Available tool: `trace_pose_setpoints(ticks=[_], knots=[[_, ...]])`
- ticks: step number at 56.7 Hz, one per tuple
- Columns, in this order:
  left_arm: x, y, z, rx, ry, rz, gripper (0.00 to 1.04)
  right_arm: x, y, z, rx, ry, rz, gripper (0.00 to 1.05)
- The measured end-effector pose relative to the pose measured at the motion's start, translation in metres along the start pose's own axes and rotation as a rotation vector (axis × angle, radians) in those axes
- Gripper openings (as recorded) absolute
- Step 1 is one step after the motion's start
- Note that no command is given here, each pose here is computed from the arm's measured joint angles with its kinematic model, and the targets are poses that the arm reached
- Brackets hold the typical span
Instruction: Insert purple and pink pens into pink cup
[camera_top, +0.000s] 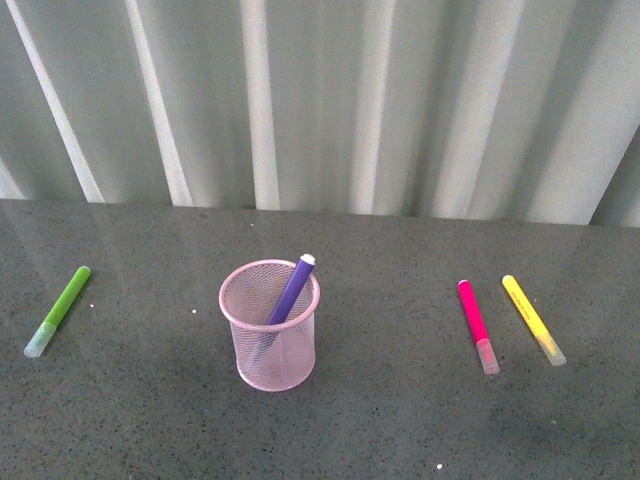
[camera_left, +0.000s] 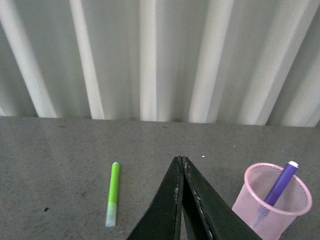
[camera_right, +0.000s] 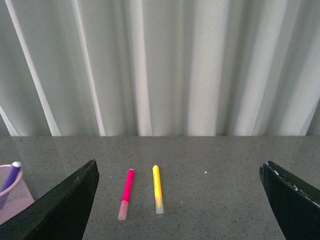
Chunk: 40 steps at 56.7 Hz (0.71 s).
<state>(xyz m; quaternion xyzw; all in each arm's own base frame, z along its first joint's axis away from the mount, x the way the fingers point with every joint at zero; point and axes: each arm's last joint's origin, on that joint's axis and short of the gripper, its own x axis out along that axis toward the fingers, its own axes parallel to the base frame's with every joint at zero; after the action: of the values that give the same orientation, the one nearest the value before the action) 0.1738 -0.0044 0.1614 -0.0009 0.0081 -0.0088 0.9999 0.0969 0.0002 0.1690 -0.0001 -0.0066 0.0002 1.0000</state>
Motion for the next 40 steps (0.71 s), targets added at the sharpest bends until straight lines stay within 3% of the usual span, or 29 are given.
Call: trace_pose_setpoints(ticks=[40], knots=[[-0.042,0.003,0.009,0.0,-0.031,0.016,0.04,0.0,0.0,0.0,0.0,0.0,0.0,0.98]])
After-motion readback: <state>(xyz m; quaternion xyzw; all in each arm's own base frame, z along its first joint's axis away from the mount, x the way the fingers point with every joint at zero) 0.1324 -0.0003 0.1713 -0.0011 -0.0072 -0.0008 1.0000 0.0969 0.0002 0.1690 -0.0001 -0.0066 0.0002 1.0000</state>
